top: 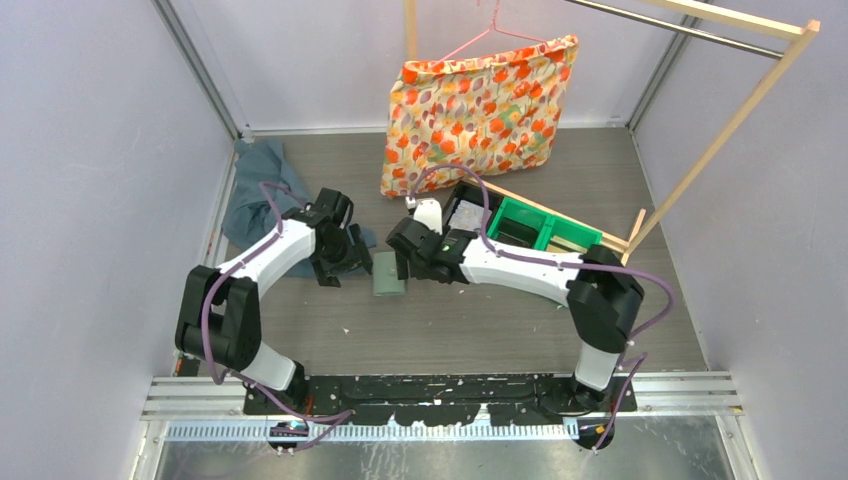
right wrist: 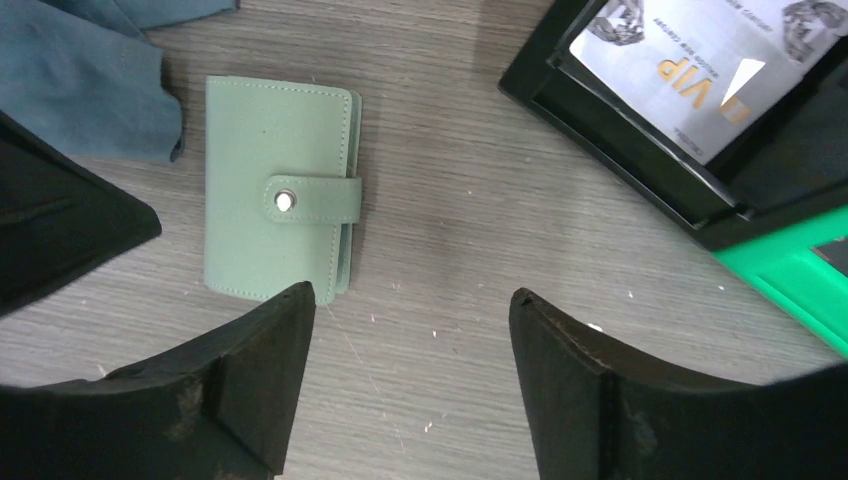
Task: Take the credit cards out of the card holder
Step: Open the card holder at the center of the board.
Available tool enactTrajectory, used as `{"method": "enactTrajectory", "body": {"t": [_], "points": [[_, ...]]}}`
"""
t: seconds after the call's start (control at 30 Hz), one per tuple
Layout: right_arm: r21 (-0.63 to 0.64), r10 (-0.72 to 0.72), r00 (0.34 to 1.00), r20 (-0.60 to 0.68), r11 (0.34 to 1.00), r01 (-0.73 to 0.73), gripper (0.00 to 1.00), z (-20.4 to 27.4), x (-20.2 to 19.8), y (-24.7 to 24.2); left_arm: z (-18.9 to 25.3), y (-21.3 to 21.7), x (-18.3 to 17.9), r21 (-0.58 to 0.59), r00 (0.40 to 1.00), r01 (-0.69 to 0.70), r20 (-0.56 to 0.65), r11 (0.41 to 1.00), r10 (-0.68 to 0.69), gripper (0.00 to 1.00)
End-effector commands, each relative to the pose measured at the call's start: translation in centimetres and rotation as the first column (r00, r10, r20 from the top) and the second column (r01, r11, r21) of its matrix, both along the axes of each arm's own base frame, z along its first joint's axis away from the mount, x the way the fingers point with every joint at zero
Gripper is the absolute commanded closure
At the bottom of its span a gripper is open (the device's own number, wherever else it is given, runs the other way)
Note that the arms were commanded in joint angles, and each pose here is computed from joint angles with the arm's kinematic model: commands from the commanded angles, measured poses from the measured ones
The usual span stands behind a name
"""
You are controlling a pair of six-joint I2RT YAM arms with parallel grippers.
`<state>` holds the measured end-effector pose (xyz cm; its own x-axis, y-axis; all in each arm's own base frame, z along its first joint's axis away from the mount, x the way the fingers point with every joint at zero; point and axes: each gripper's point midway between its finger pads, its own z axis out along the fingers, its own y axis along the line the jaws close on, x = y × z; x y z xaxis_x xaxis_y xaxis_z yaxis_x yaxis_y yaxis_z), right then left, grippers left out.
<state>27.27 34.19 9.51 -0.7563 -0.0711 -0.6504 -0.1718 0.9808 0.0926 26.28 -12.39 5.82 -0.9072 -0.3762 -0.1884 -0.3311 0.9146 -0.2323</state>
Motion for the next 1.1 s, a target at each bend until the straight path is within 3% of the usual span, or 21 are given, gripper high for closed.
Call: {"method": "enactTrajectory", "body": {"t": [0.0, 0.27, 1.07], "points": [[0.088, 0.016, 0.999, 0.039, 0.996, -0.019, 0.33, 1.4, 1.8, 3.3, 0.1, -1.7, 1.3, -0.102, 0.998, 0.029, 0.060, 0.994, -0.023, 0.23], [0.093, 0.035, 0.999, 0.007, 0.995, -0.035, 0.44, -0.2, 2.5, 5.3, -1.6, -1.4, 1.1, -0.083, 1.000, 0.011, 0.016, 0.996, -0.010, 0.23], [0.123, 0.082, 0.994, -0.068, 0.990, -0.073, 0.45, -3.0, 2.3, 6.9, -3.7, -0.7, 0.4, -0.041, 0.998, -0.015, -0.061, 0.999, 0.013, 0.23]]}}
